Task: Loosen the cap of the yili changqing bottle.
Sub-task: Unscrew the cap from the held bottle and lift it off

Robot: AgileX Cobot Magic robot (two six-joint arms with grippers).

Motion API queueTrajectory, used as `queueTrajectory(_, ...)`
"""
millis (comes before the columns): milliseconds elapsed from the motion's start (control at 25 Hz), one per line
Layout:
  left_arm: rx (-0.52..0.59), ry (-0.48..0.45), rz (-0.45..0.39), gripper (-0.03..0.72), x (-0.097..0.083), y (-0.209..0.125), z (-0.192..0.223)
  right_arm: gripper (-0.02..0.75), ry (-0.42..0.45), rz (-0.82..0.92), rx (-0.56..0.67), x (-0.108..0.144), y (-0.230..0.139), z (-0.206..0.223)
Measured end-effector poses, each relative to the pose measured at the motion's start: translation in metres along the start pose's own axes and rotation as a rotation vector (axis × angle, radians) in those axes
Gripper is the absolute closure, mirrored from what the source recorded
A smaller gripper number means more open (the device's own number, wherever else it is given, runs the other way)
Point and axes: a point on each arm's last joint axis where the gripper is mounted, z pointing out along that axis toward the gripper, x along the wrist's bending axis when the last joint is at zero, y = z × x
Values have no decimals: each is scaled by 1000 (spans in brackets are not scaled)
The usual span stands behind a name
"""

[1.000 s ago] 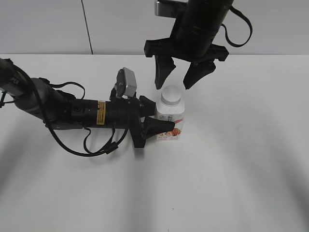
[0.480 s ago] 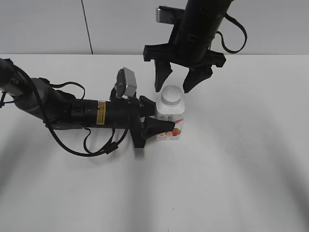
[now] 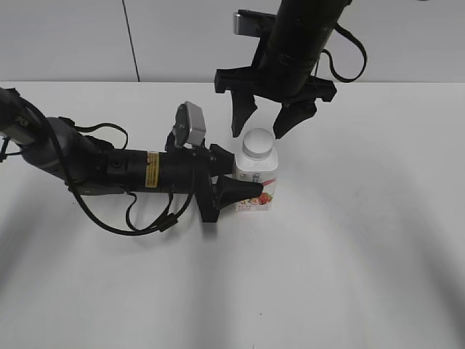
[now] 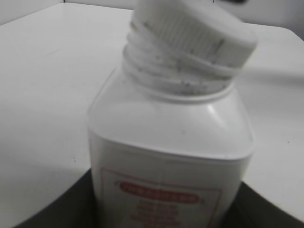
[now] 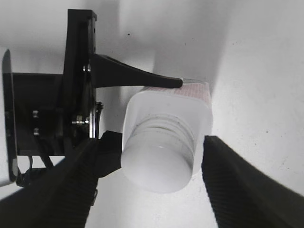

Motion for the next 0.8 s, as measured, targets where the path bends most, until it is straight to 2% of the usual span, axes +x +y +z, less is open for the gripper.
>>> queueTrajectory(320,0,0,0,314,0,0,0,203,-21,12,74,-5,-2,20)
queueTrajectory(520,0,0,0,314,0,0,0,206,-22,13,80,-5,-2,21)
queueTrajectory(800,0,0,0,315,0,0,0,279,-23,14,87,-5,-3,21)
